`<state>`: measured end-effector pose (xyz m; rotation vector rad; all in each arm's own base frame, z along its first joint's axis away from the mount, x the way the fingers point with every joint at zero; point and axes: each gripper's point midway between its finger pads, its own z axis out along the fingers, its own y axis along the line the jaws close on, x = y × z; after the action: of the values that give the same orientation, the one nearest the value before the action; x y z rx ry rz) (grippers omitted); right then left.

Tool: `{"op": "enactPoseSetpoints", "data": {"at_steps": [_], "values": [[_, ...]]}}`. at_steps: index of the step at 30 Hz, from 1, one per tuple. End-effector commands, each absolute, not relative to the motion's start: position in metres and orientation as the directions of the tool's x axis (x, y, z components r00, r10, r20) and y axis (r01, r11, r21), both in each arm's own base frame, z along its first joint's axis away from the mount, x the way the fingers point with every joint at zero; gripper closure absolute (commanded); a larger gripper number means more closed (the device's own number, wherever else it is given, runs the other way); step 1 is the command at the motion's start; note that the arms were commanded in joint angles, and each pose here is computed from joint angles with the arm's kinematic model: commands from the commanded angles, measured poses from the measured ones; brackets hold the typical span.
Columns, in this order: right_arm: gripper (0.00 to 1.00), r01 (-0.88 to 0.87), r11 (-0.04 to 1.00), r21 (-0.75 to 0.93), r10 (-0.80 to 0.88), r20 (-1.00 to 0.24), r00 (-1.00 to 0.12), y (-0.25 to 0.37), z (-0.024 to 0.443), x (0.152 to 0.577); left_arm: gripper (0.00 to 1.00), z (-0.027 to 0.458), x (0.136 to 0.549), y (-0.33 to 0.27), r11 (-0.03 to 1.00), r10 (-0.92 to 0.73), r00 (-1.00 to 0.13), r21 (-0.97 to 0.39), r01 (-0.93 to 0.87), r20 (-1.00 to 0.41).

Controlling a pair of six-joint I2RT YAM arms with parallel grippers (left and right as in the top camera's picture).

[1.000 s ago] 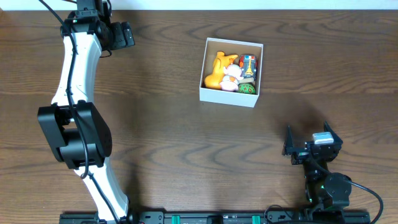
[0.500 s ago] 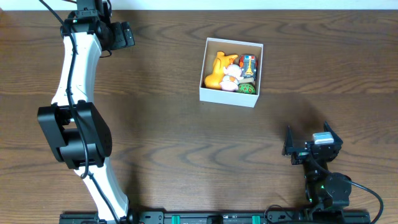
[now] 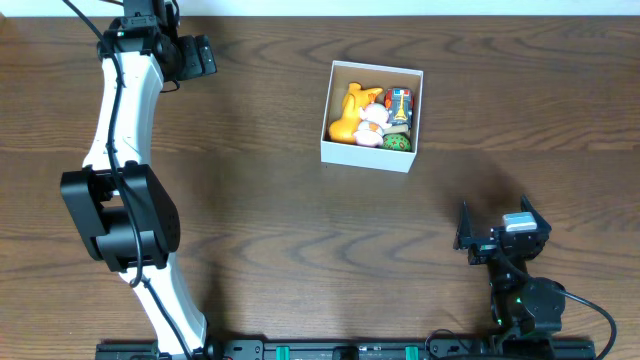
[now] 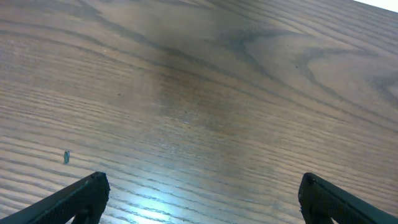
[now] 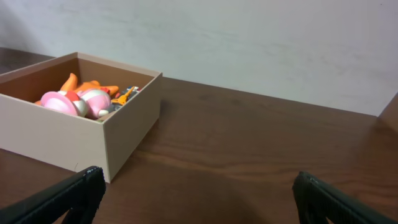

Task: Pack container

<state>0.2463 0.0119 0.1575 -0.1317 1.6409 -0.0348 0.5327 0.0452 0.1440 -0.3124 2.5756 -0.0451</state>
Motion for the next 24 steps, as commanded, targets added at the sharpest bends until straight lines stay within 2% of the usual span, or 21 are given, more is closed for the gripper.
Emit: {"op": "enactPoseSetpoints", "data": {"at_steps": [1, 20, 24], "values": [[0.01, -0.062, 0.994, -0.084, -0.089, -0.994, -0.067, 0.012, 0.157, 0.246, 0.02, 0.162, 0.536, 0.048, 0.972, -0.232, -0.804, -0.093, -0.217, -0.548], [0.01, -0.062, 0.994, -0.084, -0.089, -0.994, -0.067, 0.012, 0.157, 0.246, 0.02, 0.163, 0.536, 0.052, 0.97, -0.237, -0.799, -0.094, -0.223, -0.553], [0.01, -0.062, 0.994, -0.084, -0.089, -0.994, -0.067, 0.012, 0.157, 0.246, 0.02, 0.18, 0.53, 0.051, 0.971, -0.235, -0.789, -0.096, -0.22, -0.568]]}}
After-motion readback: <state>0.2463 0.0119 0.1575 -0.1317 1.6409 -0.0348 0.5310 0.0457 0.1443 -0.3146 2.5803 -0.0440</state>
